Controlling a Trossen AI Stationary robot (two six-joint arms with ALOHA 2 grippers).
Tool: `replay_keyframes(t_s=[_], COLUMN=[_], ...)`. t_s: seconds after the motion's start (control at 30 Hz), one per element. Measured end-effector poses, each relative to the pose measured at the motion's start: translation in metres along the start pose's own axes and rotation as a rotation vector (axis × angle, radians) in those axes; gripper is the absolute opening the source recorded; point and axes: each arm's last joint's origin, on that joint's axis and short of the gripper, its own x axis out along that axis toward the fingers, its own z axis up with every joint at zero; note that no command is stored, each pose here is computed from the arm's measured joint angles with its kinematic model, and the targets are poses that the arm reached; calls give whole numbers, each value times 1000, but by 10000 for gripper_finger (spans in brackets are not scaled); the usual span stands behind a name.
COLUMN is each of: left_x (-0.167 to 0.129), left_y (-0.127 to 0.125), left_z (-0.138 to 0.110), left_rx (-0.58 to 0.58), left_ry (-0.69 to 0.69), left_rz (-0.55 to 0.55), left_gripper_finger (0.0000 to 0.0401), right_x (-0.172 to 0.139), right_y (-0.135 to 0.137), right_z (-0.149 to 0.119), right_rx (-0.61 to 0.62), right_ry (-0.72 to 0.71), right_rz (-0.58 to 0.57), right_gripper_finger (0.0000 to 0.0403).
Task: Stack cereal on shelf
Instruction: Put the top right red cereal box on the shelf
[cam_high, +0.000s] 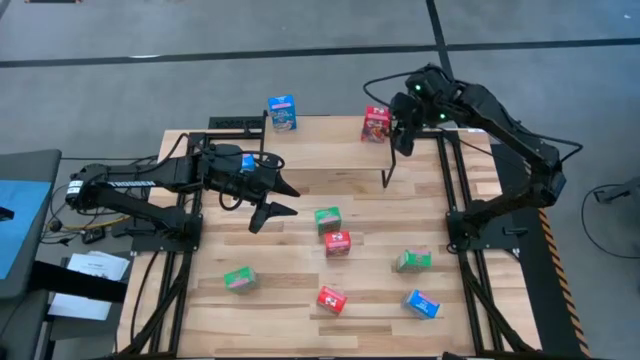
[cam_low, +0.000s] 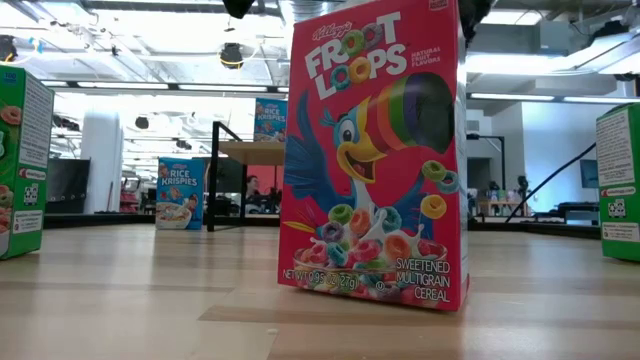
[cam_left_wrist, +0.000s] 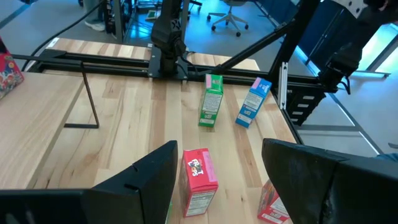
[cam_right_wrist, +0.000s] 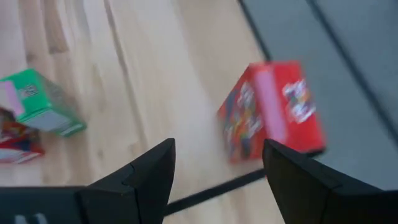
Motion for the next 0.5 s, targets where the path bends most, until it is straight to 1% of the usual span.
replay_keyframes(t_s=[0.1,0.23,0.37,0.5], left_x=[0,0,0,0], left_y=[0,0,0,0], left_z=[0,-1,-3,-4], left_rx=[0,-2,-5,-7], left_ry=[0,9,31,39], left_rz=[0,1,4,5], left_gripper_finger=[224,224,224,224], right_x=[0,8,16,29], right_y=[5,14,23,30], right_z=[-8,-17,-29,-45], right_rx=[54,62,44,34], right_ry=[88,175,185,142], right_rz=[37,78,100,97], right_gripper_finger=[266,266,266,266])
